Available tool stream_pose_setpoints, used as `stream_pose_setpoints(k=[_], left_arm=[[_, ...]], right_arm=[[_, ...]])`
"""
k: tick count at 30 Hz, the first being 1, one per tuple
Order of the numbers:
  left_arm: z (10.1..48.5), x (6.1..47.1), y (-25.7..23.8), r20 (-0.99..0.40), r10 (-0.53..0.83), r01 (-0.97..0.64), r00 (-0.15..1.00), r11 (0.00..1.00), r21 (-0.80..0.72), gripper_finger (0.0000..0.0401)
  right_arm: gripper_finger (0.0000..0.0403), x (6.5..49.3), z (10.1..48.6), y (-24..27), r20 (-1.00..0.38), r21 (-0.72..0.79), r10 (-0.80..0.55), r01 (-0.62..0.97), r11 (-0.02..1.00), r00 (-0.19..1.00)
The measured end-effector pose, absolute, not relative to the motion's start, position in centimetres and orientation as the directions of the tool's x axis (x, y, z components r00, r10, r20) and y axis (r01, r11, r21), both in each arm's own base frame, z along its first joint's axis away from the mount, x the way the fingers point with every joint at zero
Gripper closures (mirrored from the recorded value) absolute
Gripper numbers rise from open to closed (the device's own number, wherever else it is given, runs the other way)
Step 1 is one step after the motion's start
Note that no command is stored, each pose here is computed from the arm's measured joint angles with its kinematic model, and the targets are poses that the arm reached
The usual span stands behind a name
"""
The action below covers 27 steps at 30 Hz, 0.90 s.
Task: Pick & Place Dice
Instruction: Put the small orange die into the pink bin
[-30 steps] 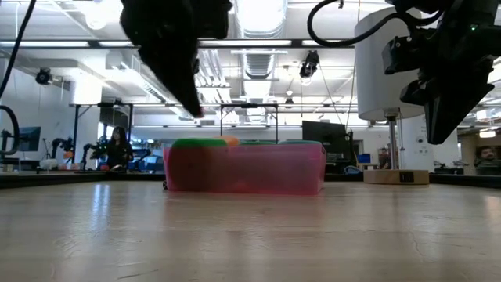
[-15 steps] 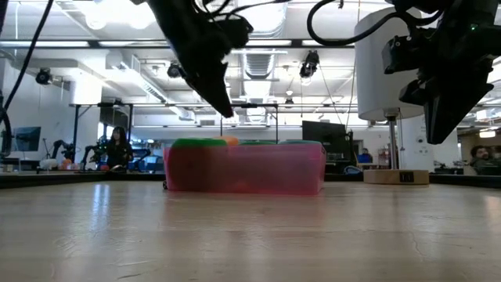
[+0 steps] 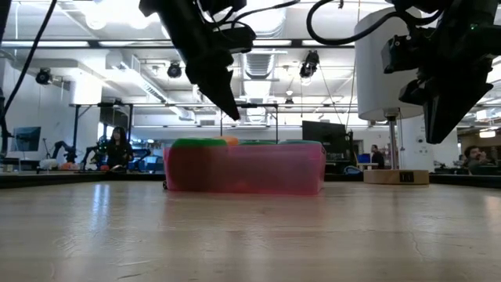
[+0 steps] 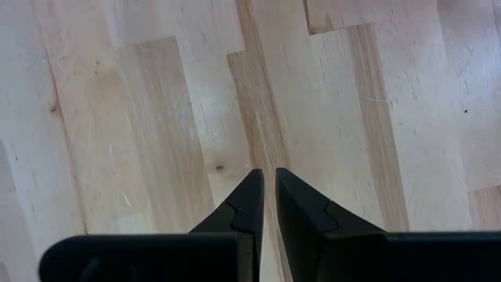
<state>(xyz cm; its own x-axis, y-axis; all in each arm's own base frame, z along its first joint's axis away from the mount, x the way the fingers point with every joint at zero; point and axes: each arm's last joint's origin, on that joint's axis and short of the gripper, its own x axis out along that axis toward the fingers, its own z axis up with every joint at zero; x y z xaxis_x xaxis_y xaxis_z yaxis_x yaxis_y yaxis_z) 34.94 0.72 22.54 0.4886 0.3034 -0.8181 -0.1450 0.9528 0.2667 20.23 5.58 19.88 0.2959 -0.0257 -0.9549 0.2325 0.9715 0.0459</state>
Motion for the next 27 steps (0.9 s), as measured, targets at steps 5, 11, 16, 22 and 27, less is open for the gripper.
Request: stream_pose_setpoints(k=[5,11,16,22,27], left_arm=[[21.5,34.9,0.8,-0.81,0.296,-0.127,0.507,0.955,0.269,0.0345],[20.5,34.5,0.9,-0.823,0.294,-0.105,0.486,0.954,0.279,0.0345],[20.5,34.6,0.9,-0.821,0.294,-0.107,0.49,0.955,0.278,0.0337],[20.5,34.6,0.9,-0.82,0.295,-0.108,0.49,0.954,0.278,0.0298],[20.5,34.5,1.1,-0.824,0.303,-0.117,0.479,0.952,0.282,0.0257]], right_arm=[[0.0369,20.2,19.9,5.6,-0.954,0.047,-0.025,0.233,0.971,0.298],[0.0369,20.2,19.9,5.6,-0.954,0.047,-0.025,0.233,0.971,0.298],[0.0369,20.2,19.9,5.6,-0.954,0.047,-0.025,0.234,0.971,0.298],[0.0369,20.2,19.9,5.6,-0.954,0.047,-0.025,0.234,0.971,0.298],[0.0369,20.2,19.9,5.6,-0.954,0.047,-0.025,0.234,0.971,0.298]])
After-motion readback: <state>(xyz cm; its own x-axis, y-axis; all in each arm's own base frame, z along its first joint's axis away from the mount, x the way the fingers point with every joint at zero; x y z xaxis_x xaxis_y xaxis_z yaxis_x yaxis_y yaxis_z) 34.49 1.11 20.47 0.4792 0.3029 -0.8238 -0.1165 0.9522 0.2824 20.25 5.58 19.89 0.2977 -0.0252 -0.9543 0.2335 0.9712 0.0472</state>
